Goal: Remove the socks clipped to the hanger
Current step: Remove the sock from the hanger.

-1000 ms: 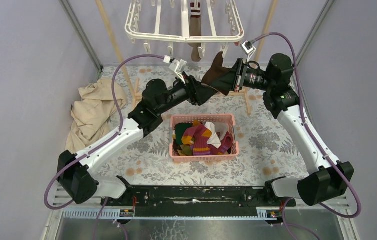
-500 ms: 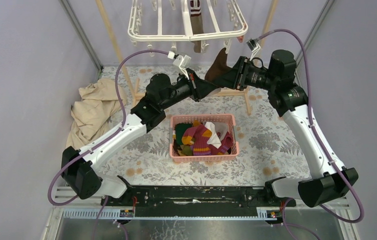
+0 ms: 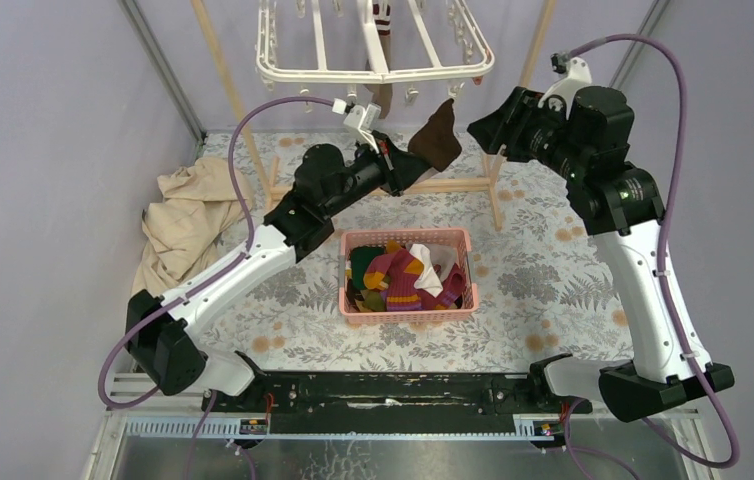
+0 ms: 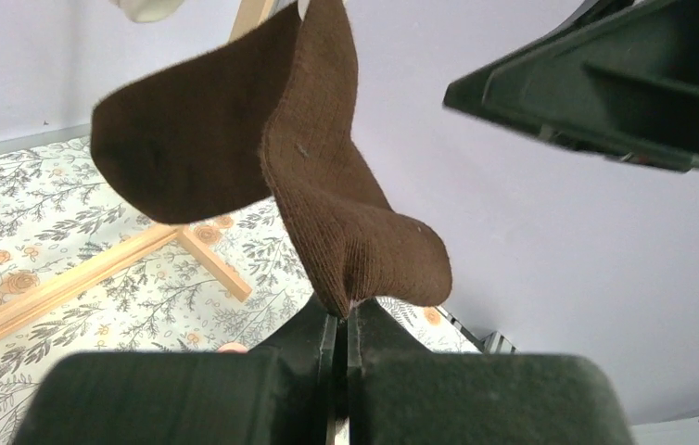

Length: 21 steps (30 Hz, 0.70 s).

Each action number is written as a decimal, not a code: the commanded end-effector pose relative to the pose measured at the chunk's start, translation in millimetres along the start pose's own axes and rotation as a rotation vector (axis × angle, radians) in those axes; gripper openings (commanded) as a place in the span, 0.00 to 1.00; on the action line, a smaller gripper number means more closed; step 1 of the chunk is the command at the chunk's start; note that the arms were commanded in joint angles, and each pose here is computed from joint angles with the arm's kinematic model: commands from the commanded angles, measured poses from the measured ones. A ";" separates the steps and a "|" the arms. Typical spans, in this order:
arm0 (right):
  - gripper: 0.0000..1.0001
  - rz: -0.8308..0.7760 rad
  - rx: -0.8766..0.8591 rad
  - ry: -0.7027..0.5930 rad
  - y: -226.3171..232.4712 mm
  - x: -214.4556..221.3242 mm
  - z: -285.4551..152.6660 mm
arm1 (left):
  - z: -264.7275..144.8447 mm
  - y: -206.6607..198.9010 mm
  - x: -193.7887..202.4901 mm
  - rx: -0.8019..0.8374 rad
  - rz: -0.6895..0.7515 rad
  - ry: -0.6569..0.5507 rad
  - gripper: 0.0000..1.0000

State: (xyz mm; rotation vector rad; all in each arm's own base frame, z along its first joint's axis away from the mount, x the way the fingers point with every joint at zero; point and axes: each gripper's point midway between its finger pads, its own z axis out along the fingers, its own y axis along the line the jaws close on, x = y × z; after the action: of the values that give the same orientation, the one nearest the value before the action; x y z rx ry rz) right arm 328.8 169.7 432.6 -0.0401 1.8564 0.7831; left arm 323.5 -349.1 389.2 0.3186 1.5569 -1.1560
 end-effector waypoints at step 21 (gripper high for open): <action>0.58 -0.205 0.272 -0.236 5.2 -64.7 3.6 | 22.3 -29.5 -4.2 -0.364 0.338 -0.107 0.00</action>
State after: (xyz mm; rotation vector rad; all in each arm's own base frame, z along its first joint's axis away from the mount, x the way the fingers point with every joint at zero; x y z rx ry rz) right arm 357.2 157.2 461.4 0.0433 1.7587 0.4165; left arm 308.6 -392.0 398.6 0.3021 1.5423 -0.7841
